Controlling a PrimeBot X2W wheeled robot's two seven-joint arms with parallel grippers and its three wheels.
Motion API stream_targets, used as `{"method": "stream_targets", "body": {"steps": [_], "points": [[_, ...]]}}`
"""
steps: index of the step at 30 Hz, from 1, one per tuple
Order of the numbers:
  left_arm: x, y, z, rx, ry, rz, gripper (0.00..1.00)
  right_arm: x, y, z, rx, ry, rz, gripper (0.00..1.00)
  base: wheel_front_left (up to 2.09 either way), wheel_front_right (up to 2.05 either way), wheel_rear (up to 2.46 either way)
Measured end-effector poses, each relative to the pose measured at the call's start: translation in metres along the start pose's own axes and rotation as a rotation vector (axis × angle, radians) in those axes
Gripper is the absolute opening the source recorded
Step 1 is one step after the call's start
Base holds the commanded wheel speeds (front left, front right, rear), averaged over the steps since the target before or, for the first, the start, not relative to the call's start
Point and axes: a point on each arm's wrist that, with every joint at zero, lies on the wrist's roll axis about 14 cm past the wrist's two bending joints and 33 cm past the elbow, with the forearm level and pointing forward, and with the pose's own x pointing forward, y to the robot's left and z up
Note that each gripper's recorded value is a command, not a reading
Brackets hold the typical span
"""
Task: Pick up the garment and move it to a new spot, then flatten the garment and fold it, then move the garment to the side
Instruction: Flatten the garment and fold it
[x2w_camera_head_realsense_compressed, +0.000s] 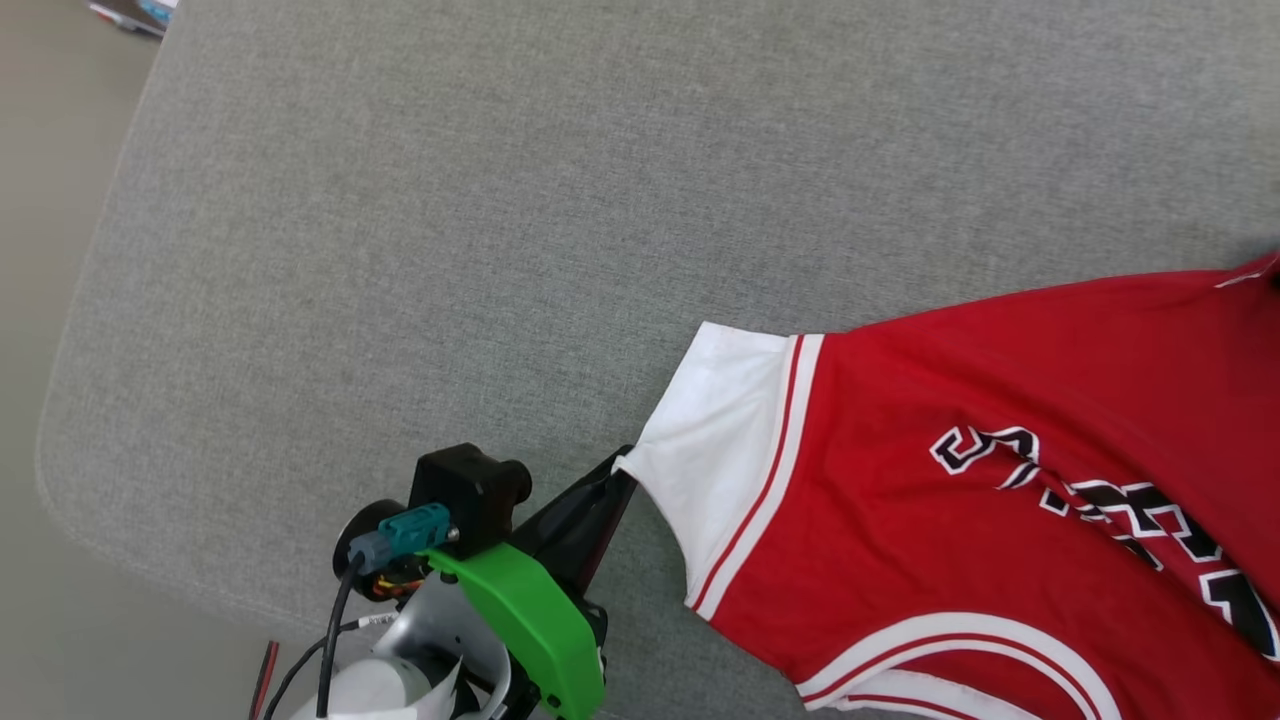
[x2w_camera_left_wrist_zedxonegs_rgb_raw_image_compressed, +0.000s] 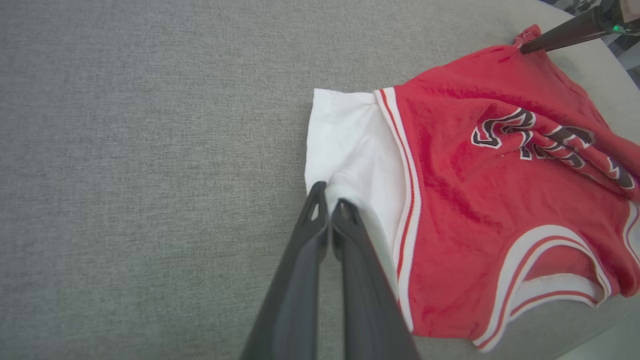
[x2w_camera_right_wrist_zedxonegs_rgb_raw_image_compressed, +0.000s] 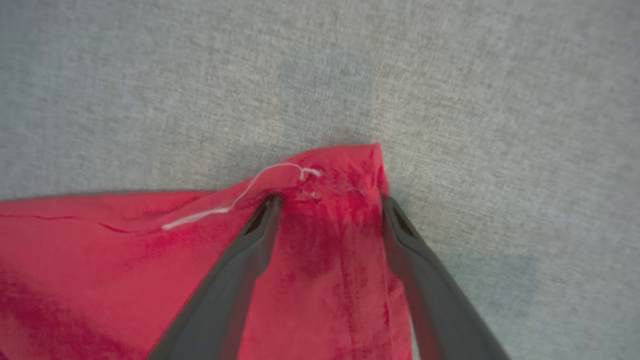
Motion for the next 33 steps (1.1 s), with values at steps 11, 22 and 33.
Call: {"method": "stream_targets", "body": {"steps": [11,22,33], "points": [[0.003,0.012,-0.005,-0.007,0.015,0.036,0.0,0.022,0.001,-0.004,-0.05,0.058,0.007,0.0,0.0,0.0,0.0],[-0.001,0.011,0.005,0.011,-0.023,0.034,0.0,0.008,0.004,0.009,-0.037,-0.054,0.02,0.0,0.0,0.0,0.0],[-0.02,0.008,0.061,0.106,-0.192,0.018,0.0,-0.072,-0.002,0.038,-0.008,-0.301,0.017,0.0,0.0,0.0,0.0]]}}
